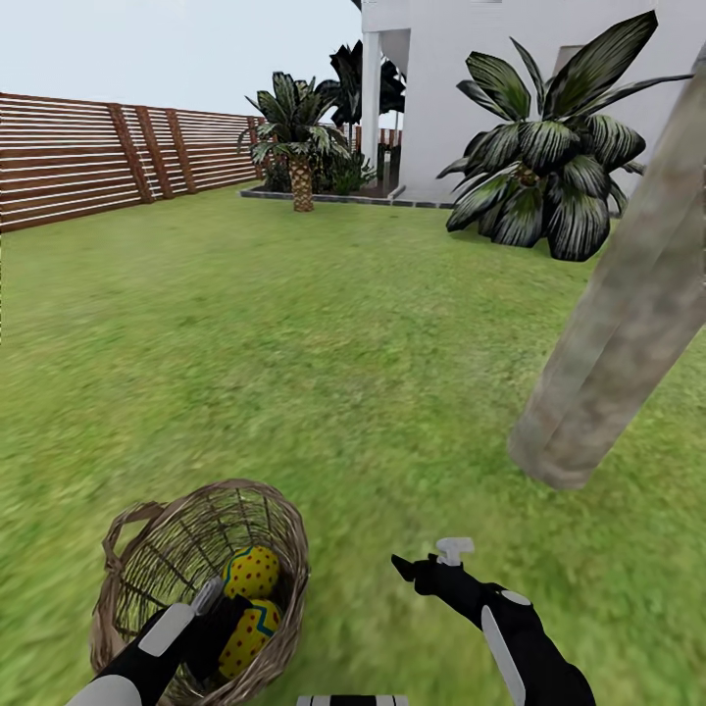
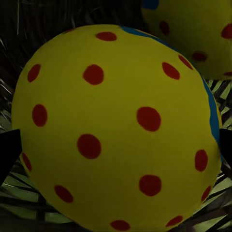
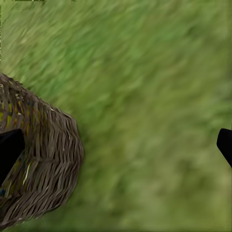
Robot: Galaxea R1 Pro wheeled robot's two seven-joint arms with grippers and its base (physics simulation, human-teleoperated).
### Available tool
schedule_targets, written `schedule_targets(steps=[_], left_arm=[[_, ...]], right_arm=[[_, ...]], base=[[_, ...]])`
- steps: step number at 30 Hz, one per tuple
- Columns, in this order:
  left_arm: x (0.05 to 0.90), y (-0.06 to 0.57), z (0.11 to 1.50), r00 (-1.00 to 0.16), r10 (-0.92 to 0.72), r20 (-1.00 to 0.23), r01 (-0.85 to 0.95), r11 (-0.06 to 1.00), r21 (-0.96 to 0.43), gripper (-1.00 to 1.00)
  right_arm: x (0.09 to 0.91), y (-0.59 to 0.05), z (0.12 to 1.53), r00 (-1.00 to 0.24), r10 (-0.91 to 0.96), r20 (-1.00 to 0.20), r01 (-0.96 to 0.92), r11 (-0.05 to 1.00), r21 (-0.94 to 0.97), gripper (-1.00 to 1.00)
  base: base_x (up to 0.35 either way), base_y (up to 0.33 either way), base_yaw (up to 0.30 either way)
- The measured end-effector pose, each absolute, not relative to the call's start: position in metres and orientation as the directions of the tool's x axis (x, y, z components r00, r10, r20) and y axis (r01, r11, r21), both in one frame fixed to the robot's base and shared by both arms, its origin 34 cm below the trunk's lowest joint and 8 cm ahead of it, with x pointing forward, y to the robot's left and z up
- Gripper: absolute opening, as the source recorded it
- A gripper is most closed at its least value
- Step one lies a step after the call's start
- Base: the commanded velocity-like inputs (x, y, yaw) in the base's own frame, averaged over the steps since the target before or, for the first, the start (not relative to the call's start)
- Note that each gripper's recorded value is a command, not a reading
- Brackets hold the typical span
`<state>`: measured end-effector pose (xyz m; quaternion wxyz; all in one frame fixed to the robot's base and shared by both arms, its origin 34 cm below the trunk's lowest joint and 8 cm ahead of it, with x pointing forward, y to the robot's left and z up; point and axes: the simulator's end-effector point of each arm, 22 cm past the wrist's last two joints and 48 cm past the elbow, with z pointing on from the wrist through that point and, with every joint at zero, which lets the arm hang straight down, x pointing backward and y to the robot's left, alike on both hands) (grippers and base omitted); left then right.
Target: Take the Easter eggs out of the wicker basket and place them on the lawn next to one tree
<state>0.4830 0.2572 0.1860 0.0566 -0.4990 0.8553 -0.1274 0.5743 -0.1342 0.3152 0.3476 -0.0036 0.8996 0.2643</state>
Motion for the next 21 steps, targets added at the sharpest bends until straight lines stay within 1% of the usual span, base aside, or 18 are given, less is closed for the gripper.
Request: schedule_targets(steps=[21], left_arm=[[0.4897,0.2574,0.1949,-0.497,-0.867,0.019,-0.833,0.471,-0.292,-1.0]], right_arm=[[0.5781,-0.1339,0.3259,-0.745,0.177,-0.643,-0.2,0.86,0.469,1.0]], base=[[0.0,0.0,0.0]])
